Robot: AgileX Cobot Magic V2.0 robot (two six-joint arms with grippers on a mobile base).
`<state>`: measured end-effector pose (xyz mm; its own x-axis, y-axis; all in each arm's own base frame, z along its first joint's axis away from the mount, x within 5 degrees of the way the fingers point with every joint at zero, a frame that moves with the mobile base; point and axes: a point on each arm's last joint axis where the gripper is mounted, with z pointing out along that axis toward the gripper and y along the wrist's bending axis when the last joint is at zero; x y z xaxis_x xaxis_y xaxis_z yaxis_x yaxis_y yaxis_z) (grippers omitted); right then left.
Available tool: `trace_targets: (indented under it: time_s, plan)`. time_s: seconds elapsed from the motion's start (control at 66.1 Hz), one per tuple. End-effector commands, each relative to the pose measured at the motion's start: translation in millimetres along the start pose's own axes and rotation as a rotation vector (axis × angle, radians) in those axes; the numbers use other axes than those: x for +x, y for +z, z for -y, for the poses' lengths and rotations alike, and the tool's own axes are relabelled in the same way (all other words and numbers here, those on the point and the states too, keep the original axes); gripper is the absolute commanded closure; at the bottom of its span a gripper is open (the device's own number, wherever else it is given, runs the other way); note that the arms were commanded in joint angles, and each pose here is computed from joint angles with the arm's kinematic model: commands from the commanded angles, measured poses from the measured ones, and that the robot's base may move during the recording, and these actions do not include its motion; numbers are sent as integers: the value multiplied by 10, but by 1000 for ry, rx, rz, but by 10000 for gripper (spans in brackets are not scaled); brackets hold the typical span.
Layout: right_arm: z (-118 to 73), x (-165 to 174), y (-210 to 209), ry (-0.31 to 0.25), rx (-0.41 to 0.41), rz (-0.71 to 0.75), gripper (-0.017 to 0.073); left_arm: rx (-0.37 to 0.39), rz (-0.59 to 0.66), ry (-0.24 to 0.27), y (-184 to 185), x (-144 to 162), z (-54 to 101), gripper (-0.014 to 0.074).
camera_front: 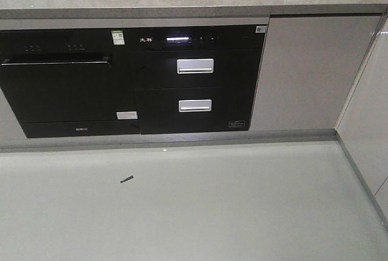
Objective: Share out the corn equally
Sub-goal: 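Drive the base toward the counter with the pot and plates, then drive closer and center the base in front of the corn pot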
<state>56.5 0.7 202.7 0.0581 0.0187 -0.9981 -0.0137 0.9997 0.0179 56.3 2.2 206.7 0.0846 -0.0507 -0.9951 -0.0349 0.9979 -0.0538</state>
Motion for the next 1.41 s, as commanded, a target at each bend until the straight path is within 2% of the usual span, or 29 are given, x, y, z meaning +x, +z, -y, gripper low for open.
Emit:
trace_targets:
  time_s: [0.0,1.392]
  plan:
    - [-3,-40,0,-5,-4,70,561,10,78,-19,-12,-34,5,601]
    - [-3,-40,0,-5,-4,70,561,10,78,-19,-12,-34,5,601]
